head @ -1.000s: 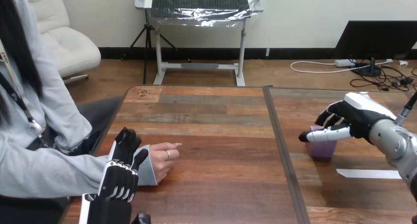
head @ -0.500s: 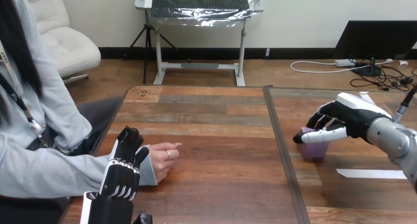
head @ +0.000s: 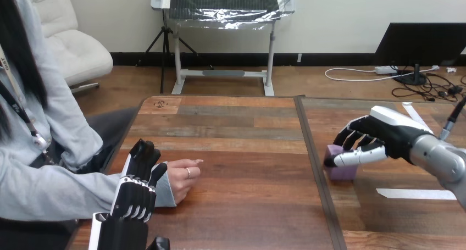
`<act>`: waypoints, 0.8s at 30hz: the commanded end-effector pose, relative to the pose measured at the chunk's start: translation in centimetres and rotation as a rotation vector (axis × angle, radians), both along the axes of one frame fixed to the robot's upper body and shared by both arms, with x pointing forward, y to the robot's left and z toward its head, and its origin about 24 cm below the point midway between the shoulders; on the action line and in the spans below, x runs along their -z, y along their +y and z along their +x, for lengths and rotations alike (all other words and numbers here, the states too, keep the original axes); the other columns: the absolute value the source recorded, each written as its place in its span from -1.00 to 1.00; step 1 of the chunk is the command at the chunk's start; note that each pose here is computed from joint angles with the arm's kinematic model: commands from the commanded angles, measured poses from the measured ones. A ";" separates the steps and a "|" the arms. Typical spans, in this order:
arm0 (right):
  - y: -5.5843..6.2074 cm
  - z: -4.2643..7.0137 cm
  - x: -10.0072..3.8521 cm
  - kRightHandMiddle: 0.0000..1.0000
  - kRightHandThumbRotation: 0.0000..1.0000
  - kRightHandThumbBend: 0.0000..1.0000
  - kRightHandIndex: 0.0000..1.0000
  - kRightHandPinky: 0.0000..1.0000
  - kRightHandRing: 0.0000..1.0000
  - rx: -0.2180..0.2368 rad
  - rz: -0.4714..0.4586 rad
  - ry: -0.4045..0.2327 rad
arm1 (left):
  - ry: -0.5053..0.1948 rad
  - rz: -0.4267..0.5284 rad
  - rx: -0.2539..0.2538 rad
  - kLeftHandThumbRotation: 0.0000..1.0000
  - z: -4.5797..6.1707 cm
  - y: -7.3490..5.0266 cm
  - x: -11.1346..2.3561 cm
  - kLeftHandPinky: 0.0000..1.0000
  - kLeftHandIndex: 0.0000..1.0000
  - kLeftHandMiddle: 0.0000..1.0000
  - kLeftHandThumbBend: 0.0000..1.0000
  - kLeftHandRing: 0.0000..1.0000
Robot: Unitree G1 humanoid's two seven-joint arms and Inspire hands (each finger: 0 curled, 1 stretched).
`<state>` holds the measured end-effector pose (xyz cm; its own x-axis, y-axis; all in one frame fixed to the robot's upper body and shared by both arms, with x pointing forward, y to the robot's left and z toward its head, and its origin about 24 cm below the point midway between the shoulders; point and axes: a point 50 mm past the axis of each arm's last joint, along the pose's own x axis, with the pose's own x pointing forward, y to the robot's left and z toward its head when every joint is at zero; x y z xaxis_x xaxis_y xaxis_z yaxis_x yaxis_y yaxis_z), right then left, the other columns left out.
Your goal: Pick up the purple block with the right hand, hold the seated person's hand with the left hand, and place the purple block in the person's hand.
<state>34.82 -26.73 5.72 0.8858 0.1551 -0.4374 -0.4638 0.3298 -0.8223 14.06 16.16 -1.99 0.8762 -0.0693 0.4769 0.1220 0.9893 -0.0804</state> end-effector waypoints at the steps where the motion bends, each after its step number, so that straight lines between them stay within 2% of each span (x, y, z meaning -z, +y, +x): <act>1: -0.1 0.2 -2.0 0.42 0.04 0.58 0.42 0.30 0.36 -0.030 0.025 -0.086 | -0.087 0.009 0.022 0.38 1.7 -0.2 -1.3 0.83 0.90 0.93 0.96 0.92; 6: 0.0 0.1 -3.2 0.40 0.01 0.61 0.41 0.29 0.34 -0.052 0.028 -0.136 | -0.088 0.013 0.017 0.40 1.8 -0.2 -1.3 0.83 0.90 0.93 0.96 0.91; 14: -0.1 -0.1 -5.0 0.35 -0.09 0.64 0.38 0.23 0.29 -0.060 0.044 -0.220 | -0.075 0.011 0.030 0.40 1.8 -0.1 -1.2 0.86 0.91 0.95 0.98 0.93; 24: -0.2 -0.3 -7.5 0.31 -0.13 0.68 0.33 0.19 0.25 -0.044 0.070 -0.308 | -0.086 0.023 0.019 0.44 2.0 0.0 -1.3 0.84 0.90 0.92 0.99 0.90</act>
<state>33.23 -26.82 7.02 0.9175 0.1995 -0.3442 -0.3955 0.3639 -0.8433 14.08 16.27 -2.01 0.8781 -0.0660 0.4739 0.1178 0.9898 -0.0803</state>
